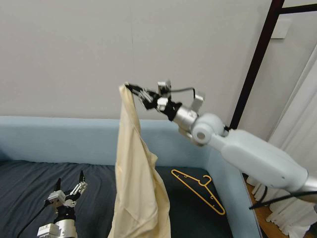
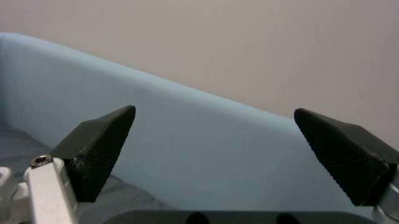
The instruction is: Pick up the clothes from the sofa and hang them on the clothes hanger.
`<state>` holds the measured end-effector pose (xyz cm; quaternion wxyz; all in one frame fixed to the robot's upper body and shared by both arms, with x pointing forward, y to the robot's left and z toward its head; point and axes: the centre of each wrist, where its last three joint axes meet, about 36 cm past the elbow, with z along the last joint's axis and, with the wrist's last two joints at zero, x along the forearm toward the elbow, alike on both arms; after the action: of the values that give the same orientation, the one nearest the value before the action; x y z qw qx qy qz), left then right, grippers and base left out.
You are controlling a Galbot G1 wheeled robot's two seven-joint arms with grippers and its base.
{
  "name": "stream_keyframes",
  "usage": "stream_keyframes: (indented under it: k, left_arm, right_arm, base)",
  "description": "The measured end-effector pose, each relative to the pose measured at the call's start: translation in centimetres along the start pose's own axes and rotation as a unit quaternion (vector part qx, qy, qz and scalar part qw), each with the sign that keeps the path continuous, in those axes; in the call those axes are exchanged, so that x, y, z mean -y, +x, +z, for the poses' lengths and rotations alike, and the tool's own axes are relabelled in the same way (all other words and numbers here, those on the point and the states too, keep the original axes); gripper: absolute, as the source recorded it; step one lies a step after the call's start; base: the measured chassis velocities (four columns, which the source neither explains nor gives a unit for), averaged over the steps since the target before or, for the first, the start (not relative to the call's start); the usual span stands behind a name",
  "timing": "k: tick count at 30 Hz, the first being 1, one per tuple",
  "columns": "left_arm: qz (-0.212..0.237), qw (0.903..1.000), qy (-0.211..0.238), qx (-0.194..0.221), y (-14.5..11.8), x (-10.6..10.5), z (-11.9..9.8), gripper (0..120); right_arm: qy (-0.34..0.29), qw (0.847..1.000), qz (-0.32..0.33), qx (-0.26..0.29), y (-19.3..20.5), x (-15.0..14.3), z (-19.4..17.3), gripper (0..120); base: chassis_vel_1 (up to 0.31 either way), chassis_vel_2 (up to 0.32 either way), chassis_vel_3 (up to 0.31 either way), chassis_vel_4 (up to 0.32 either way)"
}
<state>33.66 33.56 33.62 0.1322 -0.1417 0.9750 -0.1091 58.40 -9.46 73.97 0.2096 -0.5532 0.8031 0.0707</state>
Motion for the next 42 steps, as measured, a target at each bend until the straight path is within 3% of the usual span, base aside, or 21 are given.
stream_keyframes:
  k: [14, 19, 22, 25, 26, 29, 31, 32, 33, 36, 42]
  left_arm:
    - [-0.004, 0.9999, 0.007, 0.014, 1.5, 0.7, -1.6, 100]
    - [-0.008, 0.9998, 0.006, 0.019, 1.9, 0.7, -2.0, 100]
    - [-0.011, 0.9997, 0.005, 0.019, 2.1, 0.8, -2.0, 100]
    - [-0.018, 0.9998, -0.004, 0.011, 2.5, 0.5, -1.1, 100]
    - [-0.018, 0.9998, -0.004, 0.011, 2.5, 0.5, -1.1, 100]
    - [-0.022, 0.9995, -0.023, -0.008, 2.8, -0.1, 0.2, 100]
    - [-0.023, 0.9992, -0.029, -0.016, 2.7, -0.4, 0.5, 100]
    - [-0.023, 0.9992, -0.029, -0.016, 2.7, -0.4, 0.5, 100]
    - [-0.022, 0.9986, -0.039, -0.027, 2.6, -0.8, 0.7, 100]
    - [-0.016, 0.9973, -0.059, -0.042, 2.4, -1.5, 0.6, 100]
    - [0.009, 0.9923, -0.102, -0.069, 2.4, -4.5, 1.2, 100]
  right_arm:
    - [0.098, 0.994, 0.030, 0.039, -3.5, 5.7, -10.6, 0]
    - [0.102, 0.992, 0.009, 0.071, -4.9, 4.2, -14.1, 0]
    - [0.088, 0.993, -0.015, 0.076, -5.1, 2.1, -13.9, 0]
    - [0.041, 0.998, -0.040, 0.040, -2.6, -1.4, -7.8, 0]
    - [0.041, 0.998, -0.040, 0.040, -2.6, -1.4, -7.8, 0]
    - [-0.023, 0.999, -0.032, -0.037, 3.9, -4.5, 3.7, 0]
    - [-0.043, 0.996, -0.027, -0.067, 6.4, -5.5, 7.5, 0]
    - [-0.043, 0.996, -0.027, -0.067, 6.4, -5.5, 7.5, 0]
    - [-0.070, 0.992, -0.022, -0.105, 9.9, -7.3, 12.7, 0]
    - [-0.107, 0.983, -0.016, -0.149, 14.7, -10.7, 19.0, 0]
    - [-0.149, 0.972, -0.038, -0.175, 18.2, -14.6, 22.9, 0]
  base:
    - [0.000, 0.000, 0.000, 0.000]
    - [0.000, 0.000, 0.000, 0.000]
    - [0.000, 0.000, 0.000, 0.000]
    - [0.000, 0.000, 0.000, 0.000]
    - [0.000, 0.000, 0.000, 0.000]
    - [0.000, 0.000, 0.000, 0.000]
    - [0.000, 0.000, 0.000, 0.000]
    - [0.000, 0.000, 0.000, 0.000]
    - [0.000, 0.000, 0.000, 0.000]
    - [0.000, 0.000, 0.000, 0.000]
    - [0.000, 0.000, 0.000, 0.000]
